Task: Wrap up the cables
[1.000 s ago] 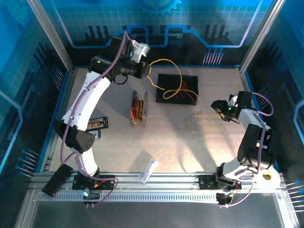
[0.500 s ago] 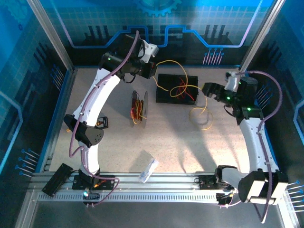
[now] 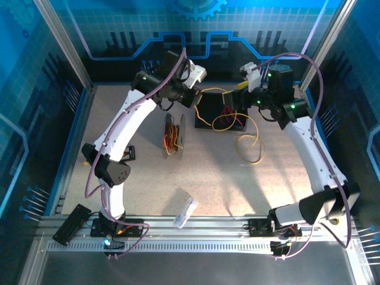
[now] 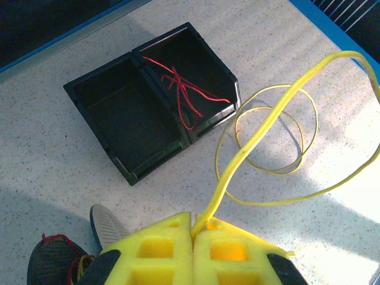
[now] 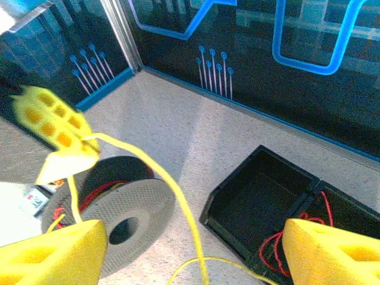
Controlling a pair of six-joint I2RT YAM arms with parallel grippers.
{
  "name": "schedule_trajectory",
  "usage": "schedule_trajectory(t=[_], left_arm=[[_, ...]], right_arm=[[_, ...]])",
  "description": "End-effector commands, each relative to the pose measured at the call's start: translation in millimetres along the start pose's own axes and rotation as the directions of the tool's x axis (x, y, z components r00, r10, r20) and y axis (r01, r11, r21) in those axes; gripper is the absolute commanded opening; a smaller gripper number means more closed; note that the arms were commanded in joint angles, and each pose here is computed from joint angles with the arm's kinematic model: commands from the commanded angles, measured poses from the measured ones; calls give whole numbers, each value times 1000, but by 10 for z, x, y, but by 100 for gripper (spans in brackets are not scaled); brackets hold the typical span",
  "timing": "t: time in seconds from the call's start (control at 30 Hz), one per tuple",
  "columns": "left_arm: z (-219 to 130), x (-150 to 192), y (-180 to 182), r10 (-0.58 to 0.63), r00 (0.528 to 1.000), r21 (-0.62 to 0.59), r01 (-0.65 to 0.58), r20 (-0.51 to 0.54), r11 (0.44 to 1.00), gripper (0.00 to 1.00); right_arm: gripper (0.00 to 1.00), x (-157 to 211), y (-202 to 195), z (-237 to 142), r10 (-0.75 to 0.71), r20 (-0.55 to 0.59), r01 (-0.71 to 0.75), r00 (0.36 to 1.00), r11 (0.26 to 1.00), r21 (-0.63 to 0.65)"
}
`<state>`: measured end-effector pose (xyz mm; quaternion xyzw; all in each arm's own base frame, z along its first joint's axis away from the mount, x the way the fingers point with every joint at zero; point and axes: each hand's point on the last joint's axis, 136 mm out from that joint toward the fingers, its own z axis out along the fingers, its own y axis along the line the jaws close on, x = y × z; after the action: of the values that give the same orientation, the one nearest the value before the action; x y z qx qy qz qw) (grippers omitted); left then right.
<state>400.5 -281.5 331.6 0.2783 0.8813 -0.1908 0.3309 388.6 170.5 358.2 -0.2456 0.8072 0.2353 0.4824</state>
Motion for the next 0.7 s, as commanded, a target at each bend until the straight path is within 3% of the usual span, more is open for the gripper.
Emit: schedule_trajectory(t=[0.0, 0.13, 0.2, 0.3, 0.37, 0.43, 0.47, 0.5, 0.67], left_arm=[[-199, -45, -107, 44, 998, 1, -44, 36, 999, 0], [-186, -22, -150, 49, 998, 9, -50, 32, 999, 0], [-186, -22, -155, 48, 998, 11, -49, 37, 999, 0], [-204, -47, -150, 29, 998, 7, -29, 53, 1000, 0], [-230, -80, -169, 0, 997, 17, -1, 75, 1000, 33], [-283, -120, -196, -40, 993, 34, 36, 115, 999, 74], [-322, -134, -201, -64, 988, 39, 59, 142, 997, 90], [-361, -142, -216, -84, 982, 48, 77, 168, 996, 99], [-549, -92, -216, -290, 910, 120, 266, 298, 957, 99]], right_arm=[[76, 193, -91, 133, -44, -118, 49, 992, 998, 41], [65, 226, -121, 200, -48, -133, 54, 990, 998, 44], [47, 220, -53, 205, -50, -129, 51, 990, 999, 5], [4, 184, -37, 209, -39, -111, 39, 993, 999, -3], [0, 145, -134, 213, -24, -86, 28, 996, 998, 50], [0, 103, -176, 198, -12, -59, 16, 998, 998, 67], [0, 77, -197, 184, -2, -42, 5, 999, 997, 74], [0, 46, -211, 168, 8, -25, -6, 1000, 997, 79], [0, -68, -216, 100, 75, 57, -80, 996, 994, 81]])
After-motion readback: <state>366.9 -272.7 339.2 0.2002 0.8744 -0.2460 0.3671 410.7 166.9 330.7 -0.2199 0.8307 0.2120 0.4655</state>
